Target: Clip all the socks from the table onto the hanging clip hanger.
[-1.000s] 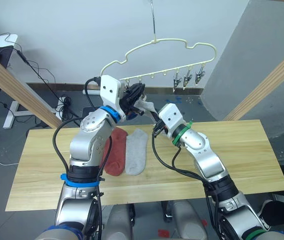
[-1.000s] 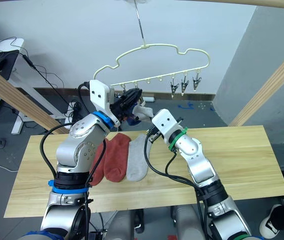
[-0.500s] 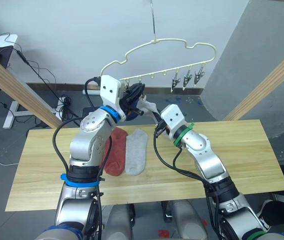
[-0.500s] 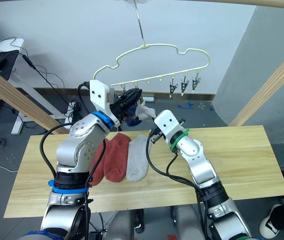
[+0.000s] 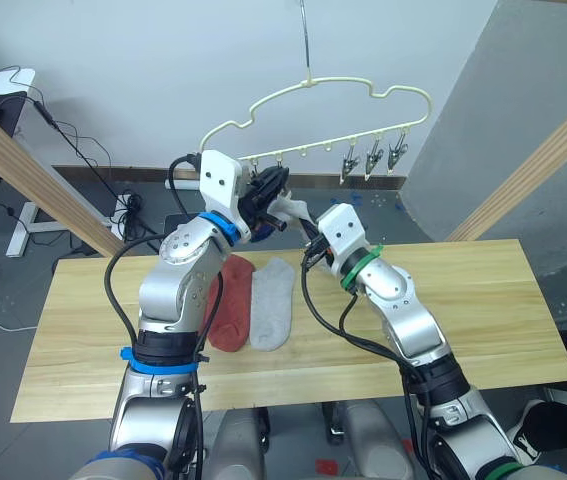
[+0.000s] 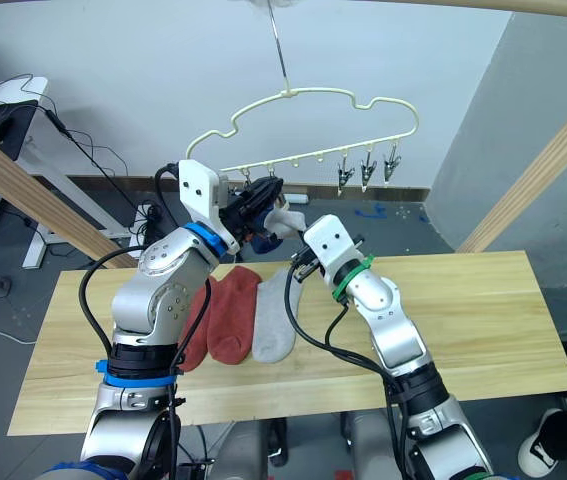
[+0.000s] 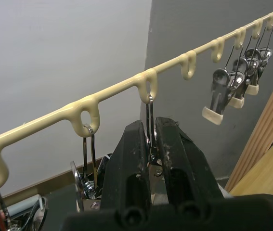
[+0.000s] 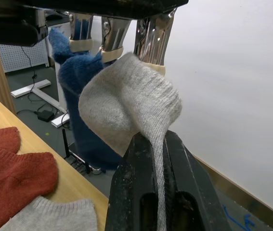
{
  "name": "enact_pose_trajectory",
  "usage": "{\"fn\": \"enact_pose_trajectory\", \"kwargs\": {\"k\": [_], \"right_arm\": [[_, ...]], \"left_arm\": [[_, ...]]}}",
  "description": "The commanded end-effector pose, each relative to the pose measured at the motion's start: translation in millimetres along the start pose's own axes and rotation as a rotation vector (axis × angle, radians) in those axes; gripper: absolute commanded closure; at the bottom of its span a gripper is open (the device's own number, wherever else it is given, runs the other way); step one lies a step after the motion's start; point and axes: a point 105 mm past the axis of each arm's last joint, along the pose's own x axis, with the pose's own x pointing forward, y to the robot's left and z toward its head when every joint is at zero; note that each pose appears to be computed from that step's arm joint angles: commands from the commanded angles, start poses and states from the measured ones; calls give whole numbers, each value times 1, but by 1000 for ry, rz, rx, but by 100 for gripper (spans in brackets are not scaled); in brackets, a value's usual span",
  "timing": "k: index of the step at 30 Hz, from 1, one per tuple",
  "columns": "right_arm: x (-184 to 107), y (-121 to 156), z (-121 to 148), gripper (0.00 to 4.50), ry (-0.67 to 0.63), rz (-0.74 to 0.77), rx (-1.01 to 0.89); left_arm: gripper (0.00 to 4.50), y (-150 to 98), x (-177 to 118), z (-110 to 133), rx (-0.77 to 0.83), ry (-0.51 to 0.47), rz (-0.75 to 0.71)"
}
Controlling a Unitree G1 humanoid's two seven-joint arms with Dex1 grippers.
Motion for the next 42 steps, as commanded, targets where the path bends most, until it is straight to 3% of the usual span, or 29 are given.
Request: {"fn": "enact_pose_trajectory", "kwargs": {"k": [1,7,17,26,29,36,42], "right_arm": [[1,-3,19,450,-69,-10,-1],[2,-3,18,450,-66,-8,-2],[5,-5,19,450,-69,-6,-5],[5,-3,17,450,-65,8,14],[4,-2,16,376,-65,14,29],[-12,-1,7,130,-7,54,-7],[-43,-18,20,130,3,30,-17]], "left_arm": [[450,-3,-2,0,8,4,-3],[450,-3,-4,-2,-3,20,-11],[125,-5,-17,-3,-36,41,-53],[125,-7,-25,-3,-15,53,-69],[122,-8,-24,-2,-11,49,-74],[122,-15,-30,-4,67,63,-138],[122,-25,-47,-11,208,86,-251]]}}
